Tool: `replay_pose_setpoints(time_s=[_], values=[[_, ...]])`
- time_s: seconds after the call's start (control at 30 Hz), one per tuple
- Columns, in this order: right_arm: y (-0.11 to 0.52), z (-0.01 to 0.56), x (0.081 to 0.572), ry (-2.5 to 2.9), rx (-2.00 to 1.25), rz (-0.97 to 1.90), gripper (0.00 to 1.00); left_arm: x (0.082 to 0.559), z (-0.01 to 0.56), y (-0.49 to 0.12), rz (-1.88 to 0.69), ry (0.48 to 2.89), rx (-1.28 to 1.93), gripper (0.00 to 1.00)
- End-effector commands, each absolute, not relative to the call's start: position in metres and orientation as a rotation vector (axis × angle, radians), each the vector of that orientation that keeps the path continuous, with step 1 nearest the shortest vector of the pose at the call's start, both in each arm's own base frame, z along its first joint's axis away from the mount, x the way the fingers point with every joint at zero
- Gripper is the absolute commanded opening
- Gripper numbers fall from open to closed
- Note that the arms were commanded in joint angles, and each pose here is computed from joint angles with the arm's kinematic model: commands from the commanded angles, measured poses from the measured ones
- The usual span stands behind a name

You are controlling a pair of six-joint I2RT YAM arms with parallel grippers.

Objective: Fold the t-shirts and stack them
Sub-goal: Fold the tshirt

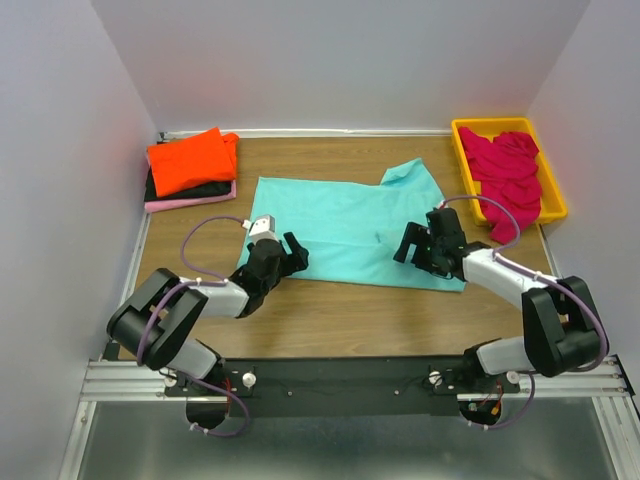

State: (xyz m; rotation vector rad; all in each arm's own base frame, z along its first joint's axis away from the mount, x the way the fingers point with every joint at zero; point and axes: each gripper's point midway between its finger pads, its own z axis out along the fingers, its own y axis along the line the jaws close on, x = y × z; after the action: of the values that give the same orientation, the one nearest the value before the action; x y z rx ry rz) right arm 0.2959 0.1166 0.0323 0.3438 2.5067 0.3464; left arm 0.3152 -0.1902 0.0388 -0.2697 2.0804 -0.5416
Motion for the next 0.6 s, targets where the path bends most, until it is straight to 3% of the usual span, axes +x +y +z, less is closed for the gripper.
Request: replay_pose_setpoints(time_s=[0.0,0.4,0.57], values=[[0.112,0.027,0.275,2.545,0.388,0.35,0.98,0.274,0.001,-0.178,-0.485,2.209,-0.315,0.85],[0.104,0.051,0.257,2.491,0.396,0.365,0.99,0.231,0.001,-0.186,-0.55,2.249,-0.332,0.86],[0.104,0.075,0.272,2.42,0.389,0.362,0.99,0.246,0.049,-0.191,-0.572,2.133,-0.315,0.86]])
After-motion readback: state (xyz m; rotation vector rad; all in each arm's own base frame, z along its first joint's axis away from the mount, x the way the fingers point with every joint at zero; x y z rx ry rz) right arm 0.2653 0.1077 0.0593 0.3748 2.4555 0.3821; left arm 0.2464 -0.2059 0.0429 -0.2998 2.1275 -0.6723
